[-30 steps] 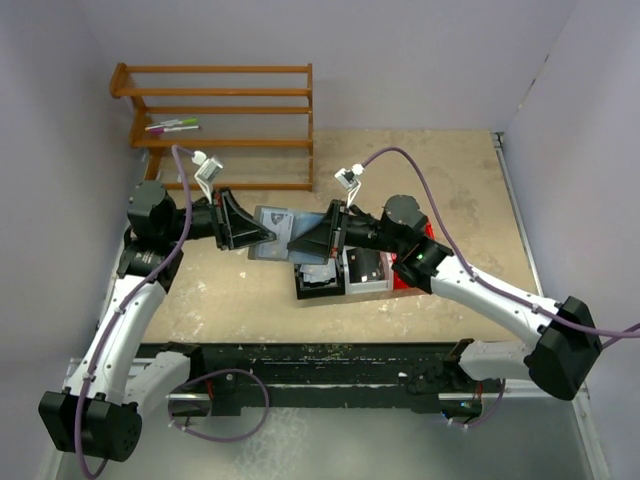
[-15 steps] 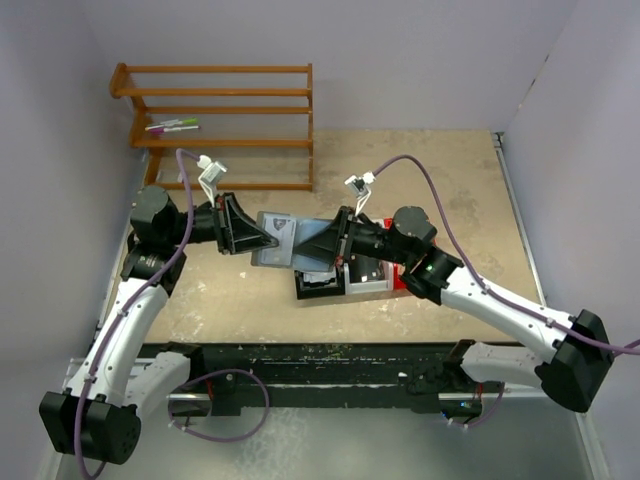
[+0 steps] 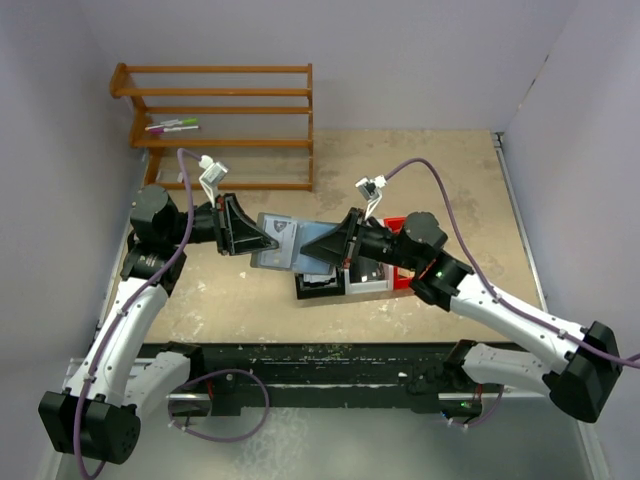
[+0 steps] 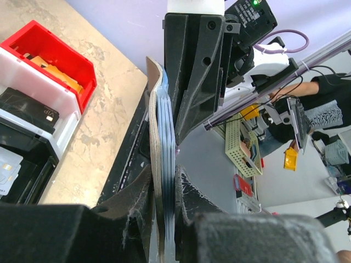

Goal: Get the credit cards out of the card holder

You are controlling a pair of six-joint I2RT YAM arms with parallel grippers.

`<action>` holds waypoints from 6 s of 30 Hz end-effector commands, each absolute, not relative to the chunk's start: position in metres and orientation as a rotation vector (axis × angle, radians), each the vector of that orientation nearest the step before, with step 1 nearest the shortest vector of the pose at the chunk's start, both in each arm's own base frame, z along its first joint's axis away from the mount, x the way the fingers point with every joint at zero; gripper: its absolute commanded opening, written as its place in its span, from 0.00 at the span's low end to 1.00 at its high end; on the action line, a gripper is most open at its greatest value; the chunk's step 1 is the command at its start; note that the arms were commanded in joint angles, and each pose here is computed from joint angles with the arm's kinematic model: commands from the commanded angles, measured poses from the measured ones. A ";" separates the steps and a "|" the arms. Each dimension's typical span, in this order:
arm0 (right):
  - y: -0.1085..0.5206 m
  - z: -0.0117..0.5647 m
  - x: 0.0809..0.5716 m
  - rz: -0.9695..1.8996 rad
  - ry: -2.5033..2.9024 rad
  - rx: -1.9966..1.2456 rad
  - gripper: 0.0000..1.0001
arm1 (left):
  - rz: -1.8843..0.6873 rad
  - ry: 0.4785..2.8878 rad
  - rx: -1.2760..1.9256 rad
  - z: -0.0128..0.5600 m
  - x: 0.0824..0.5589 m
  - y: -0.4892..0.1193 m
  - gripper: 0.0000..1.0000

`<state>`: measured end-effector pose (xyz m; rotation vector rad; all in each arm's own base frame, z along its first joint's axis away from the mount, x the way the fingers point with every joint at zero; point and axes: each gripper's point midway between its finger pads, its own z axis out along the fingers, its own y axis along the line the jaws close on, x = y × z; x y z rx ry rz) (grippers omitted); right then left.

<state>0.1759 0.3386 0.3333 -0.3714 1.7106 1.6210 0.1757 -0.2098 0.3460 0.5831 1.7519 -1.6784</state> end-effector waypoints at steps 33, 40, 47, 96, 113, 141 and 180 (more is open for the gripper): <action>0.355 0.338 0.186 1.683 1.648 -0.359 0.00 | -1.674 1.610 0.762 0.377 0.151 -0.209 0.11; 0.344 0.330 0.186 1.627 1.681 -0.328 0.00 | -1.682 1.607 0.760 0.379 0.151 -0.210 0.11; 0.339 0.328 0.187 1.590 1.698 -0.323 0.00 | -1.682 1.602 0.766 0.381 0.148 -0.209 0.12; 0.351 0.355 0.173 1.757 1.574 -0.395 0.14 | -1.727 1.588 0.815 0.376 0.136 -0.208 0.09; 0.368 0.358 0.195 1.740 1.578 -0.354 0.23 | -1.680 1.609 0.753 0.374 0.147 -0.209 0.07; 0.342 0.362 0.163 1.780 1.501 -0.426 0.26 | -1.711 1.613 0.738 0.377 0.146 -0.209 0.12; 0.336 0.364 0.159 1.816 1.470 -0.421 0.00 | -1.737 1.611 0.774 0.381 0.136 -0.208 0.22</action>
